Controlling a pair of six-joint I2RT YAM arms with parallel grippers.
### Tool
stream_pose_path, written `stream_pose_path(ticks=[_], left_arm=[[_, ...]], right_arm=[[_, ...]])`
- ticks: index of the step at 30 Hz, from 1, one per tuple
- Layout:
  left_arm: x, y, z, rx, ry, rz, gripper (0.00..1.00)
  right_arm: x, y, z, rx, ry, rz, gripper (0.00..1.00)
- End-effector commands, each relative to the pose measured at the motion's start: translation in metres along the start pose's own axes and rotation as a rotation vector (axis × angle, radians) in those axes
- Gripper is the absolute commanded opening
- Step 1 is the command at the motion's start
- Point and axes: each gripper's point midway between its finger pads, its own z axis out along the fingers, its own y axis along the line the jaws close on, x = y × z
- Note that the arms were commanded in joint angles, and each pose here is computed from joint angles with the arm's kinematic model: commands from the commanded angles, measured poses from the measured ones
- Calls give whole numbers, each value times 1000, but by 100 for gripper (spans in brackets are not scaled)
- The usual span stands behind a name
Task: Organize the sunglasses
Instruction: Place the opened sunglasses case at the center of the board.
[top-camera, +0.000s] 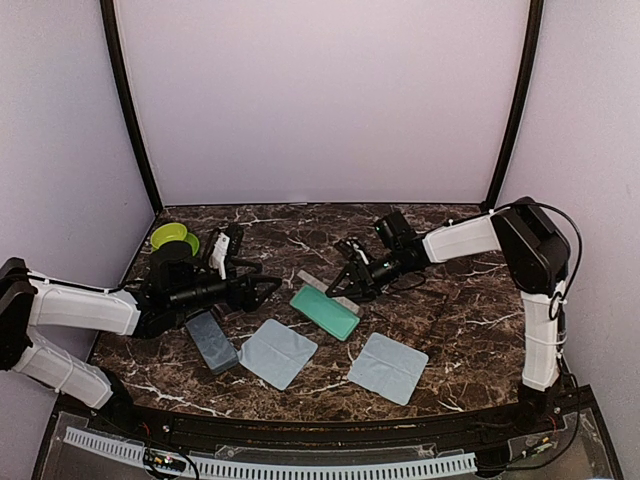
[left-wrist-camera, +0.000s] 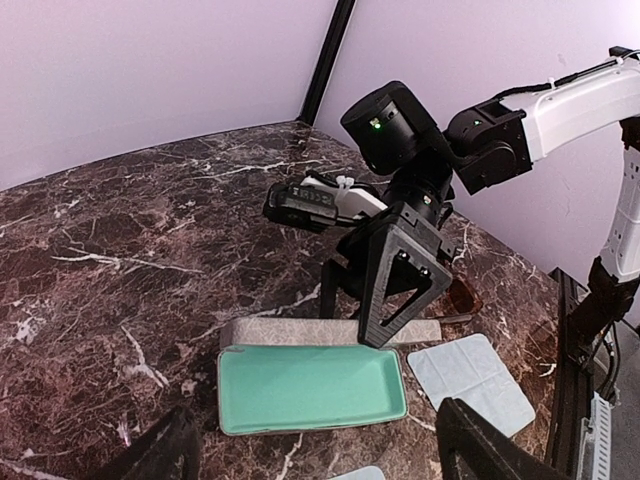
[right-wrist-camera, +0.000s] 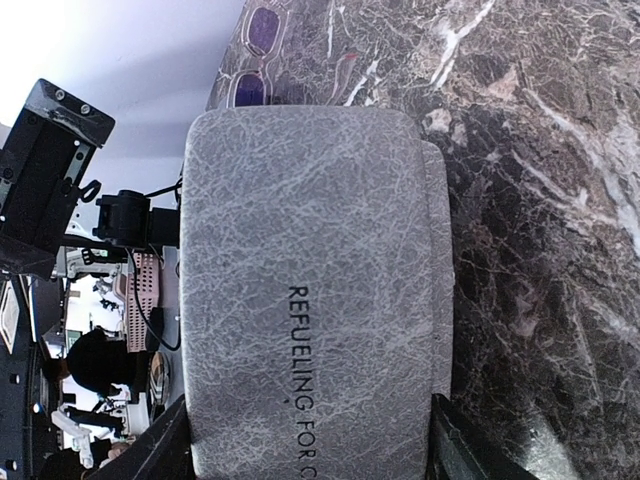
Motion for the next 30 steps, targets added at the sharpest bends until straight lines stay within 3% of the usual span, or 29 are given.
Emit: stream_pose_path(ticks=[1, 15, 23, 30], left_arm=[[-15, -1, 0, -5, -30, 14, 84], [-14, 0, -2, -17, -31, 23, 84], [-12, 2, -2, -26, -26, 26, 84], [-13, 11, -5, -85, -28, 28, 85]], right_arm=[[-7, 3, 6, -28, -4, -31, 60], [-10, -11, 6, 31, 4, -17, 82], [-16, -8, 0, 75, -1, -42, 86], [-21, -18, -10, 204, -7, -60, 97]])
